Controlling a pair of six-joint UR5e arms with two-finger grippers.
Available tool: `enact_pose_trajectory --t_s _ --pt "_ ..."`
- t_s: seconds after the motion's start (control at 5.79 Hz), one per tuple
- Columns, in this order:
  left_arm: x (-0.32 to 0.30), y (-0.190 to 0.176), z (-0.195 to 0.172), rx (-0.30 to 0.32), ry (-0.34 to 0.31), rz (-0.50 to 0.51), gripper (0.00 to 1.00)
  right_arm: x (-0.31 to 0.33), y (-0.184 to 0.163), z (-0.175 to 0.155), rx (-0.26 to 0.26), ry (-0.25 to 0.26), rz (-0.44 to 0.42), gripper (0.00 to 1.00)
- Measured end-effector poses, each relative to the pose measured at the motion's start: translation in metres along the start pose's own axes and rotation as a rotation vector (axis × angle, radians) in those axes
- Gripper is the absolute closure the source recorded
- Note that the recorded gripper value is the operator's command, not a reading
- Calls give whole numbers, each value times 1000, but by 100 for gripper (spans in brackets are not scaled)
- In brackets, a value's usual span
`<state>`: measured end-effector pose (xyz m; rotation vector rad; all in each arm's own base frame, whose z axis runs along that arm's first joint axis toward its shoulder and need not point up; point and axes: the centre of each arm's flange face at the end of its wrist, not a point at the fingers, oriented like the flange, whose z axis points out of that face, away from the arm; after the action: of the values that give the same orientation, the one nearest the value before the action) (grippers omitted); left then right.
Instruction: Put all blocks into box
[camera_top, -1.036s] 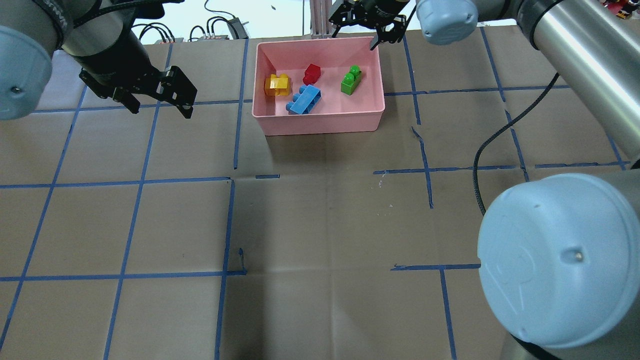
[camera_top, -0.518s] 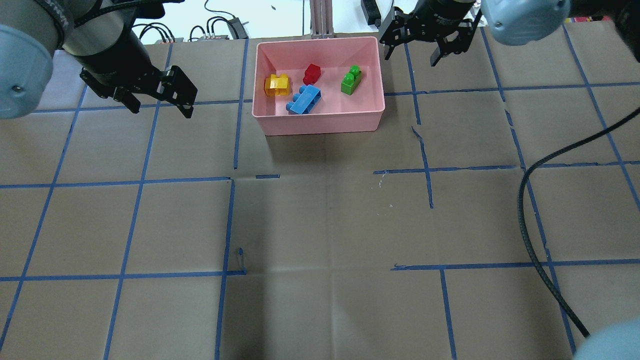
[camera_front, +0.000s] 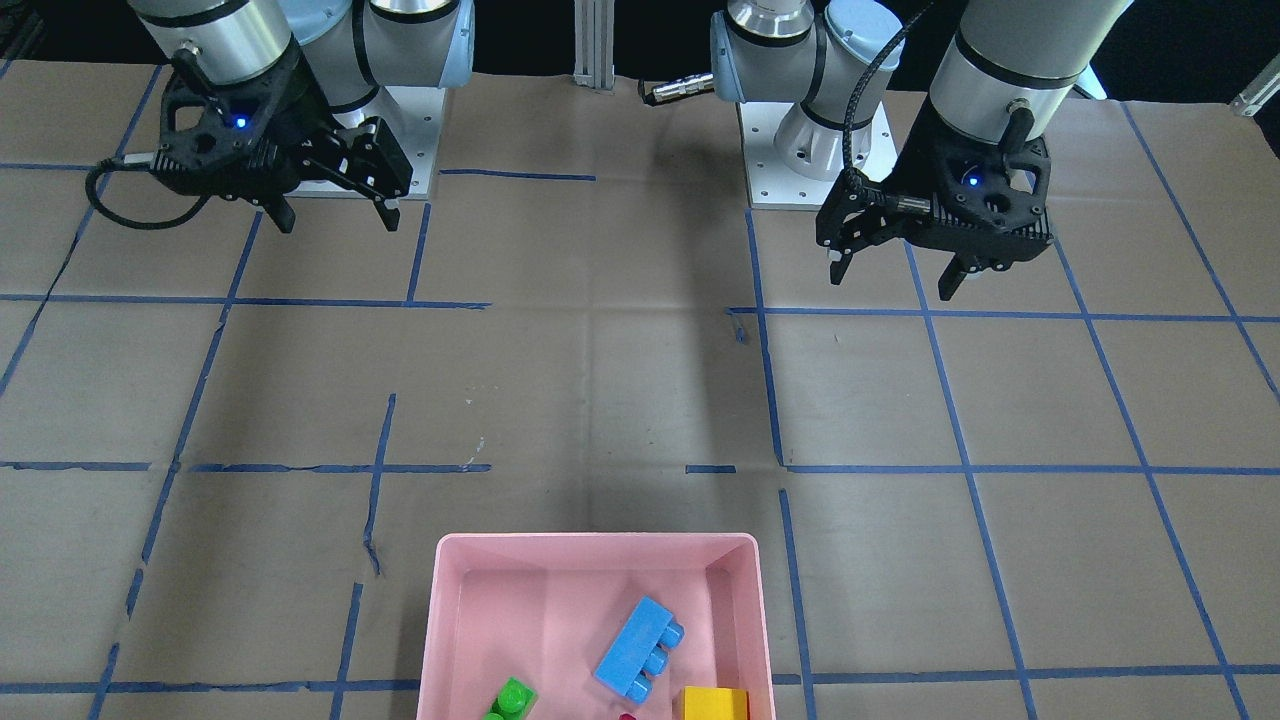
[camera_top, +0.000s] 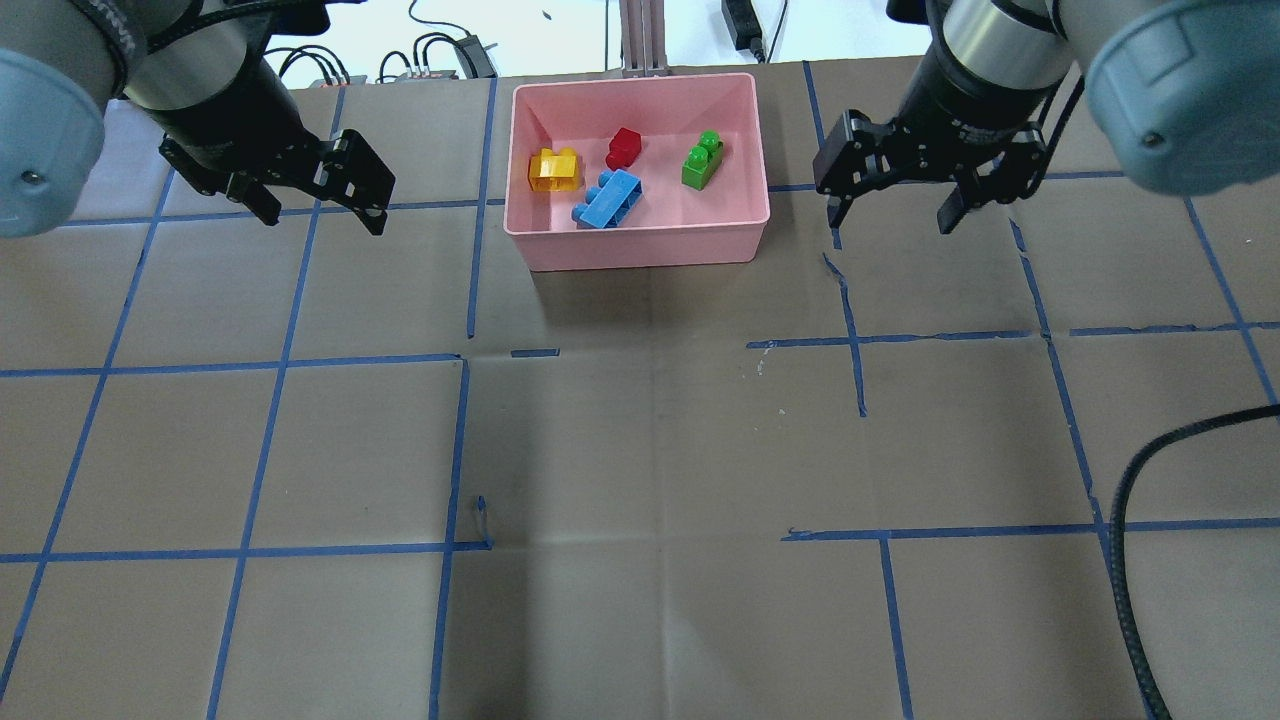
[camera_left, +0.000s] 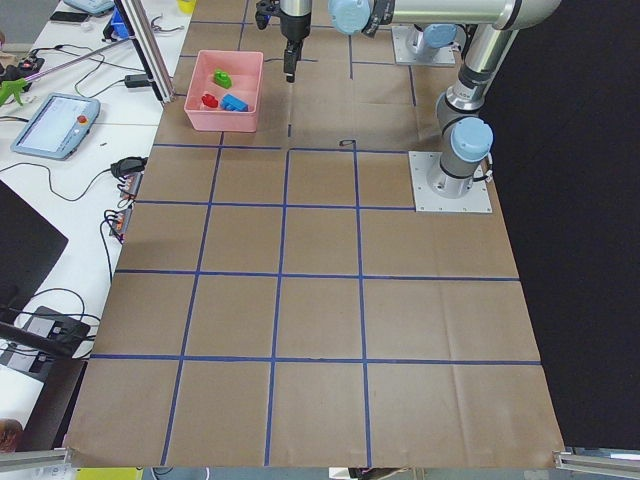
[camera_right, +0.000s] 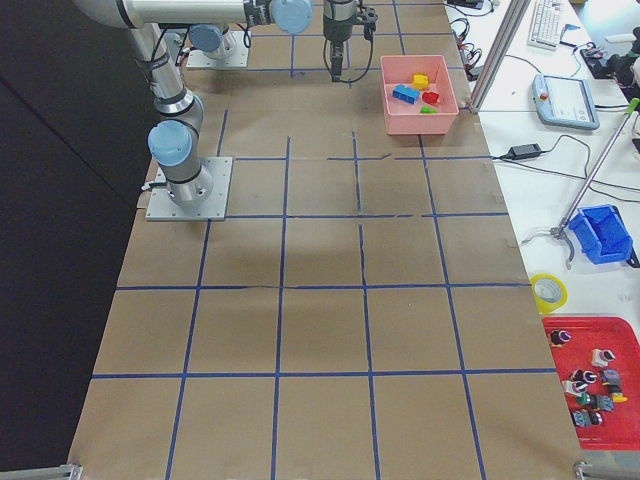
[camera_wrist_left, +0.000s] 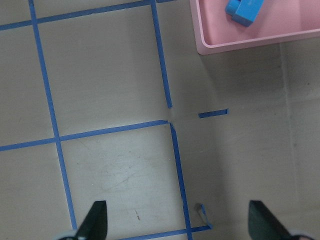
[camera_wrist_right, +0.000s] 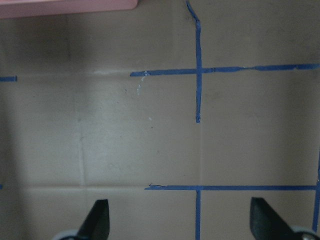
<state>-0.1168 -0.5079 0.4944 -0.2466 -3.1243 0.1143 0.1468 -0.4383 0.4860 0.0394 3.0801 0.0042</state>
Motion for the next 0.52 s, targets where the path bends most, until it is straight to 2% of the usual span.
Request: enact_pose_trajectory --t_s 0.35,0.52 --pt "0 0 0 1 1 0 1 10 50 8 -5 73 0 0" --pt "0 0 0 0 1 0 1 11 59 11 -11 82 1 0"
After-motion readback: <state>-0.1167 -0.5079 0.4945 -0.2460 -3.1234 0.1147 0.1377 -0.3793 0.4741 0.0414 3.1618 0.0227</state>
